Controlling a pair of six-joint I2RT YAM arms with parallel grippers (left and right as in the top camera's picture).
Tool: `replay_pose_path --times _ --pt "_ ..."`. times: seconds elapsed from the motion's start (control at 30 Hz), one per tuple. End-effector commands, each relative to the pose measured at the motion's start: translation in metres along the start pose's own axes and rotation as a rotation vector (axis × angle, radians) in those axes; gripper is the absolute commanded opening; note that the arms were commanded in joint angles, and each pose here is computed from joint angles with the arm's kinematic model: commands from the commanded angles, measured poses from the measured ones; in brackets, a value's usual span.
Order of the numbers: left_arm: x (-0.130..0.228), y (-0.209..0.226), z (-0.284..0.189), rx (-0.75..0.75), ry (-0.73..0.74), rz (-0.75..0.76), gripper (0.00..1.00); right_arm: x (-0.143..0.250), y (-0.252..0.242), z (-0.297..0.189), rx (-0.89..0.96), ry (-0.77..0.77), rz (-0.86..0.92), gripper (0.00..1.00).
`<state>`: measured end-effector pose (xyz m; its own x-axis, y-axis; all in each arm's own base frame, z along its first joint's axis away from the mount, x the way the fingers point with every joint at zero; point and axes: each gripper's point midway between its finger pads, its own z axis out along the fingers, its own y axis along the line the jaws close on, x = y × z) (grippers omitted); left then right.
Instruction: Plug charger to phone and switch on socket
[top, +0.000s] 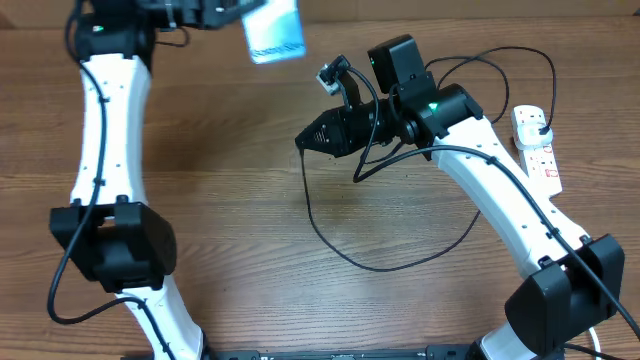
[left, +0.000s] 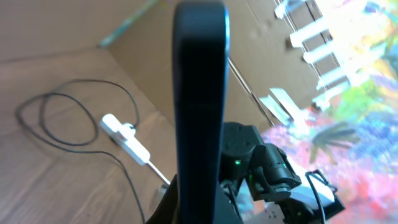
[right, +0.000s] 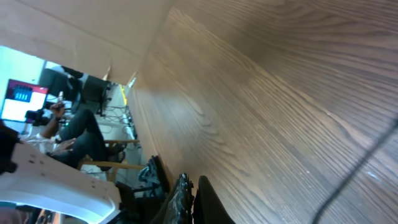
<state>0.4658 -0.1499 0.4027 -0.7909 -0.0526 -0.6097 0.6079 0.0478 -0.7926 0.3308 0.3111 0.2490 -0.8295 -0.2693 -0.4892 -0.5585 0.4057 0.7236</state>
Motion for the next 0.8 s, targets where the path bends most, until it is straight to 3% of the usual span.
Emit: replay_pose_path --times 0.0,0.07,0.13,0.23,0.27,0.33,0.5,0.6,0.77 --pt "0.002 -0.018 0.006 0.036 0.031 0.091 0.04 -0.004 -0.015 -0.007 0.115 -0.024 0.059 0.05" --pt "0.0 -0.016 0.003 0.024 0.019 0.116 0.04 0.001 -0.049 -0.014 0.315 -0.043 0.169 0.13" --pt "-0.006 -0.009 -0.003 -0.015 -0.014 0.112 0.04 0.003 -0.062 -0.016 0.396 -0.055 0.214 0.39" --pt "-0.015 -0.001 -0.017 -0.067 -0.063 0.088 0.04 0.006 -0.079 -0.019 0.501 -0.082 0.319 0.6" --pt "-0.017 0.003 -0.022 -0.086 -0.081 0.065 0.04 0.009 -0.087 -0.02 0.543 -0.09 0.367 0.73" --pt "-0.022 0.019 -0.04 -0.157 -0.141 -0.007 0.04 0.013 -0.097 -0.015 0.563 -0.073 0.383 0.82" --pt "-0.013 0.07 -0.075 -0.392 -0.256 -0.217 0.04 0.007 -0.105 -0.013 0.683 -0.01 0.398 0.85" --pt "-0.009 0.079 -0.079 -0.443 -0.259 -0.222 0.04 -0.001 -0.12 0.004 0.725 0.06 0.428 0.84" --pt "-0.009 0.079 -0.084 -0.445 -0.263 -0.217 0.04 0.012 -0.166 0.052 0.835 0.068 0.498 0.64"
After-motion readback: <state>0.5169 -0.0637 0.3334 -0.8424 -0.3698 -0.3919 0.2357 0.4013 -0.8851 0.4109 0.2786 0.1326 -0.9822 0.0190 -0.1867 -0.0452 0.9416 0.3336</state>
